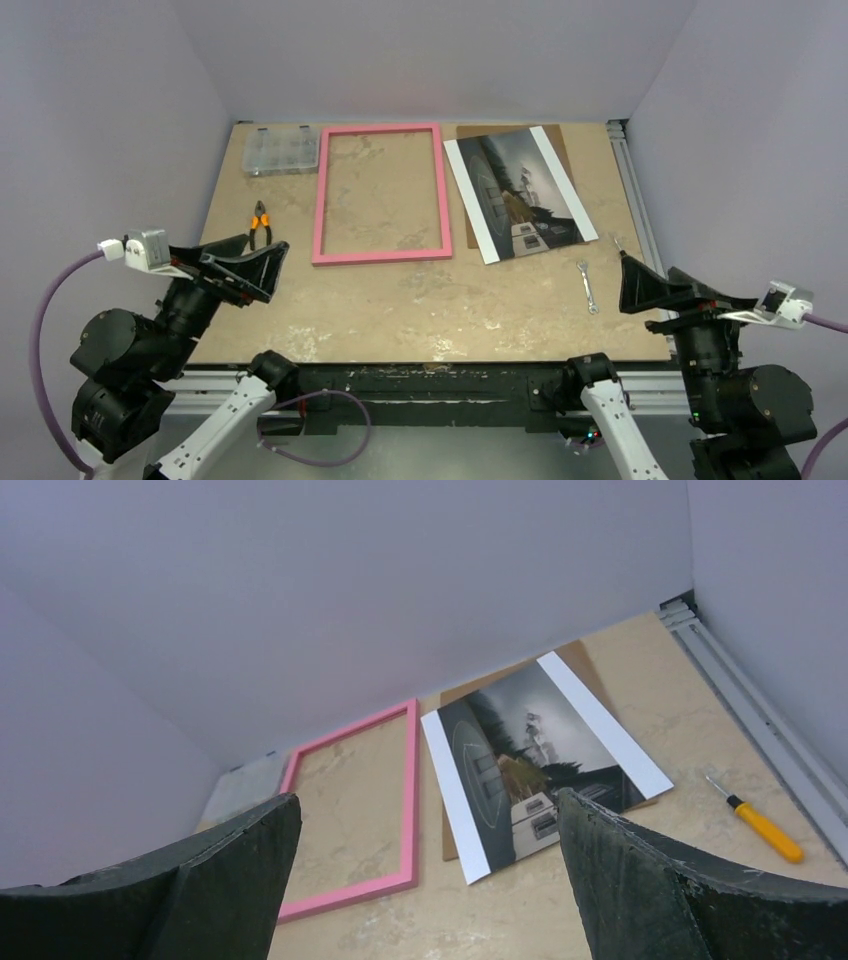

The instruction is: Take the photo out of the frame

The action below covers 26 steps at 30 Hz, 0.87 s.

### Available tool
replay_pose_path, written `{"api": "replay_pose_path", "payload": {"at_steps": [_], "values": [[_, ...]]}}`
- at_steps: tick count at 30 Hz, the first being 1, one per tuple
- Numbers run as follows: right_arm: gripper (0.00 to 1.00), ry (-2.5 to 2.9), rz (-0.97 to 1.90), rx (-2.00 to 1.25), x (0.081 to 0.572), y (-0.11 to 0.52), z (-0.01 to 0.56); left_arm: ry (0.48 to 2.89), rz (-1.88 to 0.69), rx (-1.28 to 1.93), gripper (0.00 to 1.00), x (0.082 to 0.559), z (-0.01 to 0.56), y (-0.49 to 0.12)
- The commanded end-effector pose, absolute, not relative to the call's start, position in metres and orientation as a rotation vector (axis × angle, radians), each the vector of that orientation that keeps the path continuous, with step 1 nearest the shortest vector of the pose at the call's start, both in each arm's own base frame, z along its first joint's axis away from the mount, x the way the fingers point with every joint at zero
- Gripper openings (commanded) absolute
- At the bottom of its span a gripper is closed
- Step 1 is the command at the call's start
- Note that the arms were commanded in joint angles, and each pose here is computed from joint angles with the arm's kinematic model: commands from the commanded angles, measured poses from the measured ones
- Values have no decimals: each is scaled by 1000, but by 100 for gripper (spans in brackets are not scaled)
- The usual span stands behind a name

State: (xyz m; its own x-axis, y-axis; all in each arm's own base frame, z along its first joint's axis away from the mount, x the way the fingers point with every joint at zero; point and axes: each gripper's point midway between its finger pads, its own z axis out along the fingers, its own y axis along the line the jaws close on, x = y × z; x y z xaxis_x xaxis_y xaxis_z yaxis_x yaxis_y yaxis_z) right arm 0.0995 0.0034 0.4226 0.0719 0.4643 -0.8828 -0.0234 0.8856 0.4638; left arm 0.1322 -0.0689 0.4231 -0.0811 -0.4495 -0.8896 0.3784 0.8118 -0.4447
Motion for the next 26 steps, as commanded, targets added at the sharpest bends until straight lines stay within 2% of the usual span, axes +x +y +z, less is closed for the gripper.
{"api": "replay_pose_path", "payload": {"at_steps": [1,18,26], "values": [[99,1489,303,405,100,-9,412,1489,-588,-126,89,133,421,-46],[99,1399,278,504,80,-28,409,1532,-533,-216,89,146,405,-39],[99,1525,250,467,96,-20,383,1569,-520,-220,89,149,396,-40]]}}
